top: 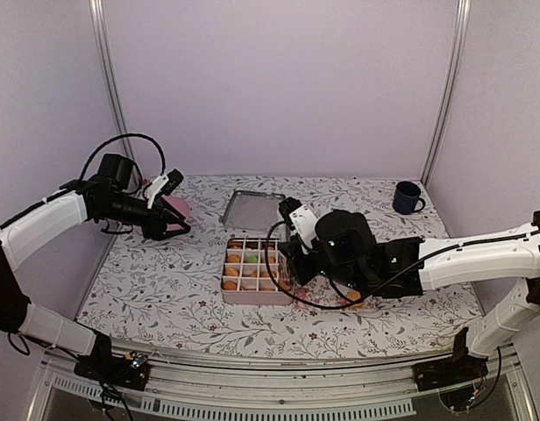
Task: Pack the cookies
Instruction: Place the fake cookies in the empty pocket of the box, then place the clamp on the plate.
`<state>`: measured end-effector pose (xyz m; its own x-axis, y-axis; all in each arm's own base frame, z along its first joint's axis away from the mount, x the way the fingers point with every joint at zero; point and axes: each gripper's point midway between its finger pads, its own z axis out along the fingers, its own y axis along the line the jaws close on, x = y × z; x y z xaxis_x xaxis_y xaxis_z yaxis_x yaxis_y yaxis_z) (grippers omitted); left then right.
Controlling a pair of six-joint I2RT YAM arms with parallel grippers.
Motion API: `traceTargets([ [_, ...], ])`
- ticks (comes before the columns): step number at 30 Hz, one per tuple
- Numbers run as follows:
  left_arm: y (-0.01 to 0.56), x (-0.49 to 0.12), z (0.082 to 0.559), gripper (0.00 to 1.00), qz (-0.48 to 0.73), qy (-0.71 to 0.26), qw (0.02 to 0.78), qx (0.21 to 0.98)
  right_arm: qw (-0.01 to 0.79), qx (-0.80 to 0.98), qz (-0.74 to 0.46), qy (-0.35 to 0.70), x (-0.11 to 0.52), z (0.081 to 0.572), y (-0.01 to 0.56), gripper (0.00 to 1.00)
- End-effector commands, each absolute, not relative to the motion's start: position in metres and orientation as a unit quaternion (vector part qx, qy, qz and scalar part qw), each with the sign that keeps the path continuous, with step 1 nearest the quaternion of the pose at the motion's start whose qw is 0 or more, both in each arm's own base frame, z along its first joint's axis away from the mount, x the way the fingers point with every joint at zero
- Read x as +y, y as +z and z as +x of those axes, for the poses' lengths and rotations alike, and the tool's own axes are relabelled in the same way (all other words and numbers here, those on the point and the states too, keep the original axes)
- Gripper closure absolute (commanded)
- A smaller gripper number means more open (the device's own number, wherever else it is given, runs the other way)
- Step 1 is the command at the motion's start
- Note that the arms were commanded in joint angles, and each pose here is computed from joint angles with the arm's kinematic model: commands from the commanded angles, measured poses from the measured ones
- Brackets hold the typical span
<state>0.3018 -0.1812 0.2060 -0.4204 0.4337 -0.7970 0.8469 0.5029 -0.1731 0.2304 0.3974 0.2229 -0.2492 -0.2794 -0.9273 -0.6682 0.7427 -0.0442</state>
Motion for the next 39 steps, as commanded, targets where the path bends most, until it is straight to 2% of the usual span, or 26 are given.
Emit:
traceTargets([
  [1, 0.206, -0.178, 0.3, 0.5, 0.403, -0.293, 0.353, 0.792, 0.539, 0.766, -0.294, 0.192, 0.386, 0.228, 0.235, 0.9],
  [7, 0.208, -0.179, 0.301, 0.5, 0.402, -0.296, 0.354, 0.791, 0.542, 0.766, -0.287, 0.192, 0.381, 0.228, 0.239, 0.72],
  [16, 0.209, -0.179, 0.302, 0.49, 0.402, -0.297, 0.353, 0.791, 0.556, 0.759, -0.27, 0.203, 0.379, 0.231, 0.255, 0.7],
  [20, 0.204, -0.179, 0.305, 0.49, 0.398, -0.296, 0.348, 0.796, 0.557, 0.77, -0.23, 0.21, 0.359, 0.25, 0.262, 0.71],
  [25, 0.195, -0.181, 0.316, 0.49, 0.386, -0.299, 0.348, 0.8, 0.52, 0.81, -0.156, 0.221, 0.322, 0.281, 0.252, 0.71],
  [31, 0.192, -0.187, 0.358, 0.49, 0.343, -0.298, 0.37, 0.81, 0.431, 0.863, -0.027, 0.261, 0.269, 0.306, 0.218, 0.71],
  [39, 0.162, -0.194, 0.453, 0.52, 0.272, -0.264, 0.368, 0.849, 0.317, 0.901, 0.086, 0.285, 0.224, 0.313, 0.162, 0.73],
])
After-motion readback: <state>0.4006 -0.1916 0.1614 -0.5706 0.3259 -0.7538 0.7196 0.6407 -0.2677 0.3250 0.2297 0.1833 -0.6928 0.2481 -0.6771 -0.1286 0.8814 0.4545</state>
